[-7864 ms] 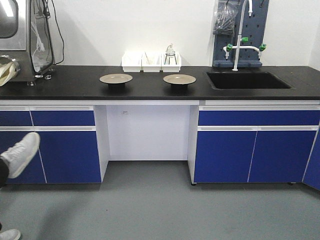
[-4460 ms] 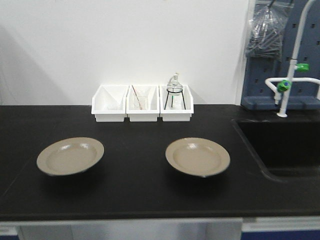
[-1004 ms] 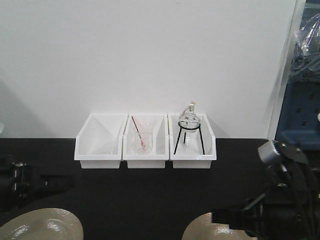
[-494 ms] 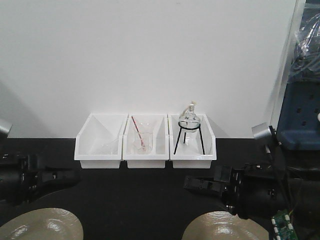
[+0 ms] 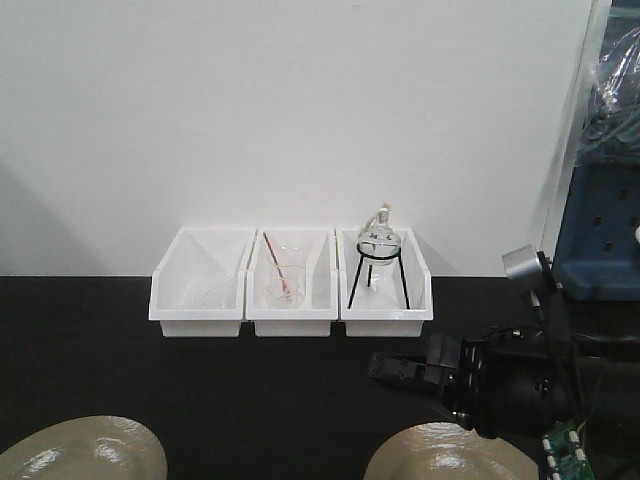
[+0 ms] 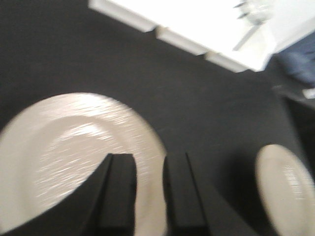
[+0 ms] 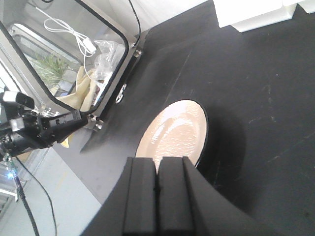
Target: Arrange circular plates on left workspace
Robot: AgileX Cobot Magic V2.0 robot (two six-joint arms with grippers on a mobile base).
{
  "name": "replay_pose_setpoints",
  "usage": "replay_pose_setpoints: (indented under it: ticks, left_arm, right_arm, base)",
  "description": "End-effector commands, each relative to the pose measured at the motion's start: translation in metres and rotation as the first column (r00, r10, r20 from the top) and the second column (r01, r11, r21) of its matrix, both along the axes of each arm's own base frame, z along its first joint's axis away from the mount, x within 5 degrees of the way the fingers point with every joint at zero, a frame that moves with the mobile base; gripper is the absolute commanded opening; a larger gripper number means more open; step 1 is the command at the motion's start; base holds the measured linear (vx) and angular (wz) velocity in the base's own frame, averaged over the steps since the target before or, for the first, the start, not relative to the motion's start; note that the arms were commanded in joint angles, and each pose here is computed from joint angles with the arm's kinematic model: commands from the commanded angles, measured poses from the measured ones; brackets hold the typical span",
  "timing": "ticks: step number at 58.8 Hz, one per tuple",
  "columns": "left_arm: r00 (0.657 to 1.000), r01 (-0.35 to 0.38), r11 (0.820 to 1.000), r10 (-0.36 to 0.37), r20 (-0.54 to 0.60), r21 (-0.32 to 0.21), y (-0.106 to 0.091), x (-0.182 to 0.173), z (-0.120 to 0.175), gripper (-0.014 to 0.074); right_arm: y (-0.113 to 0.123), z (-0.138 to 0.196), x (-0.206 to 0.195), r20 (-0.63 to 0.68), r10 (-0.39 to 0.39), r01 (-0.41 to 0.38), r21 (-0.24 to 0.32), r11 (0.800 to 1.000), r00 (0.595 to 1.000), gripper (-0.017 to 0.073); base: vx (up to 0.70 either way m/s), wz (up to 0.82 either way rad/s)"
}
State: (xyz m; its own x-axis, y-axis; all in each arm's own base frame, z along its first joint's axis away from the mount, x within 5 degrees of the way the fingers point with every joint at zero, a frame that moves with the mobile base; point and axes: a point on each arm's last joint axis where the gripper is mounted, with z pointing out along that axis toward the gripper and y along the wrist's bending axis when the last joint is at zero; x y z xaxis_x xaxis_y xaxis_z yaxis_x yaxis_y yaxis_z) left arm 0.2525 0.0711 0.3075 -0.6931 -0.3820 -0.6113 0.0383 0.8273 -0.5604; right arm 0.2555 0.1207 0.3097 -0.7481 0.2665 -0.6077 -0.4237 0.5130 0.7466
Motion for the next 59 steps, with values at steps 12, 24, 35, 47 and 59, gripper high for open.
replay_pose_setpoints:
  ticks: [12,24,35,47,59]
  left_arm:
    - [0.988,-0.071,0.996,0.078,-0.134,0.058,0.028,0.012,-0.025,0.0421]
    - [0.979,-0.026,0.998,0.036,-0.200,0.049,0.037,0.026,-0.056,0.0419]
    - [0.967,-0.007,0.999,0.017,-0.253,0.038,0.043,0.035,-0.082,0.0419]
    - [0.953,0.004,1.000,-0.006,-0.304,-0.007,0.048,0.044,-0.111,0.0419]
    - [0.947,0.023,0.997,-0.045,-0.319,-0.073,0.048,0.050,-0.132,0.0419]
  right_arm:
    - [-0.001,0.013,-0.004,0.090,0.056,-0.050,-0.066,0.997,0.994,0.0031]
    - [-0.001,0.009,-0.006,0.097,0.095,-0.082,-0.131,0.988,0.991,0.0031]
    - [0.000,0.008,-0.008,0.096,0.118,-0.103,-0.146,0.984,0.988,0.0031]
    - [0.000,0.008,-0.008,0.096,0.118,-0.103,-0.146,0.984,0.988,0.0031]
    - [0.000,0.008,-0.008,0.096,0.118,-0.103,-0.146,0.984,0.988,0.0031]
  base:
    - [0.00,0.00]
    - [0.00,0.00]
    - [0.00,0.00]
    - [0.00,0.00]
    - [0.00,0.00]
